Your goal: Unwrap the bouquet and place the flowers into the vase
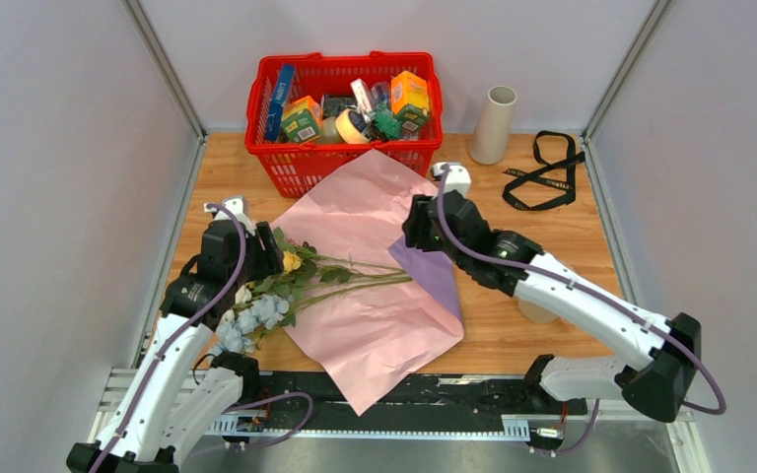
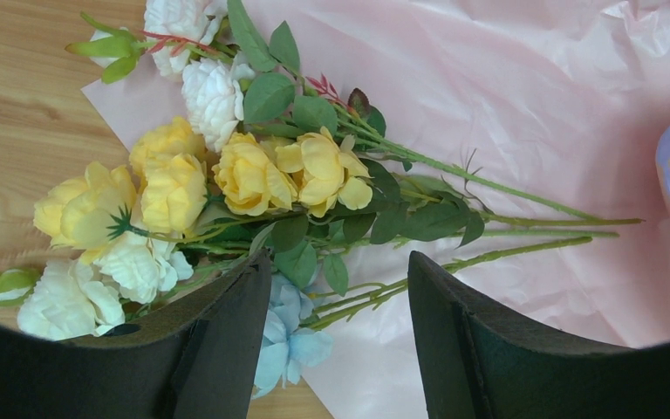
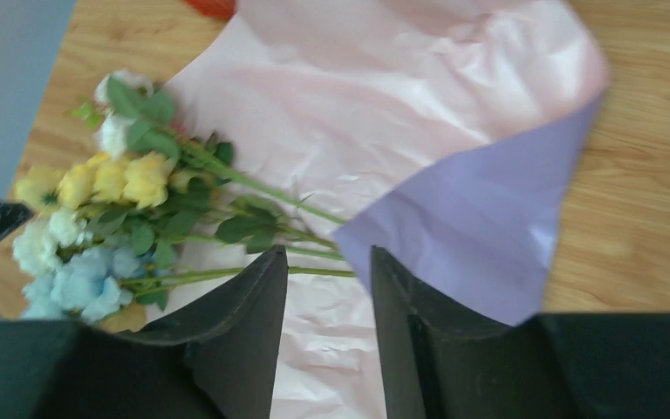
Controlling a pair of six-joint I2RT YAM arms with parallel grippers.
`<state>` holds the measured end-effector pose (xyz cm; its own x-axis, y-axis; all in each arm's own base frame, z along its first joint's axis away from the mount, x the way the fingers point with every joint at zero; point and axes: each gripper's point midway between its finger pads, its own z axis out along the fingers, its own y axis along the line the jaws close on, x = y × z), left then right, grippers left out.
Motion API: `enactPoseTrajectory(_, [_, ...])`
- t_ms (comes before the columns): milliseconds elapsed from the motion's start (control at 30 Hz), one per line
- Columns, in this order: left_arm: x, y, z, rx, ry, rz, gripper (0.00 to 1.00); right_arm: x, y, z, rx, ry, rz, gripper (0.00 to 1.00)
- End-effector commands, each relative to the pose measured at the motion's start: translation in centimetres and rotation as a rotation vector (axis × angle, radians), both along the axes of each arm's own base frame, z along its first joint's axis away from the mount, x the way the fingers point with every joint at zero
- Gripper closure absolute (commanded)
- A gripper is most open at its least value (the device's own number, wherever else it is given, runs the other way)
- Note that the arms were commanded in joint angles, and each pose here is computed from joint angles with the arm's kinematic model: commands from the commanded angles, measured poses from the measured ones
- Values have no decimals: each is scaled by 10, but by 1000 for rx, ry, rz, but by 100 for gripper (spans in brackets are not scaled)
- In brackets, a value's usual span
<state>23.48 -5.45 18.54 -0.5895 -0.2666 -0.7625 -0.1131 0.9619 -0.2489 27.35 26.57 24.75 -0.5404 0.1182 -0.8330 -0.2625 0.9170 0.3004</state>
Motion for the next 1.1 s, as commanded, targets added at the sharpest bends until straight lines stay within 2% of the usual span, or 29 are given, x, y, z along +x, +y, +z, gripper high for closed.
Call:
enactPoseTrajectory(0, [0,10,14,20,-56,42,33,-3,82,10,100,-36,171,60])
enactPoseTrajectory(100, [-4,17,25,20,-102,77,33,-8,118,-17,37,-18,183,64])
enactPoseTrajectory(200, [-8,27,33,28,-144,123,33,-8,146,-57,-106,-30,178,74])
enactPoseTrajectory(300, [-13,33,43,25,-188,152,33,3,145,-96,-258,-31,110,84])
enactPoseTrajectory(433, [-17,38,50,19,-230,174,33,21,118,-127,-454,-58,-12,99])
enactPoseTrajectory(567, [-16,37,50,15,-231,170,33,36,79,-144,-607,-77,-120,100])
enactPoseTrajectory(800, [-15,36,47,22,-216,165,33,49,-4,-157,-785,-60,-286,100])
enactPoseTrajectory(967, [-15,36,47,22,-214,164,33,47,-57,-161,-827,-8,-397,100])
enactPoseTrajectory(1067, [-14,36,46,25,-210,163,33,45,-82,-159,-791,25,-462,100])
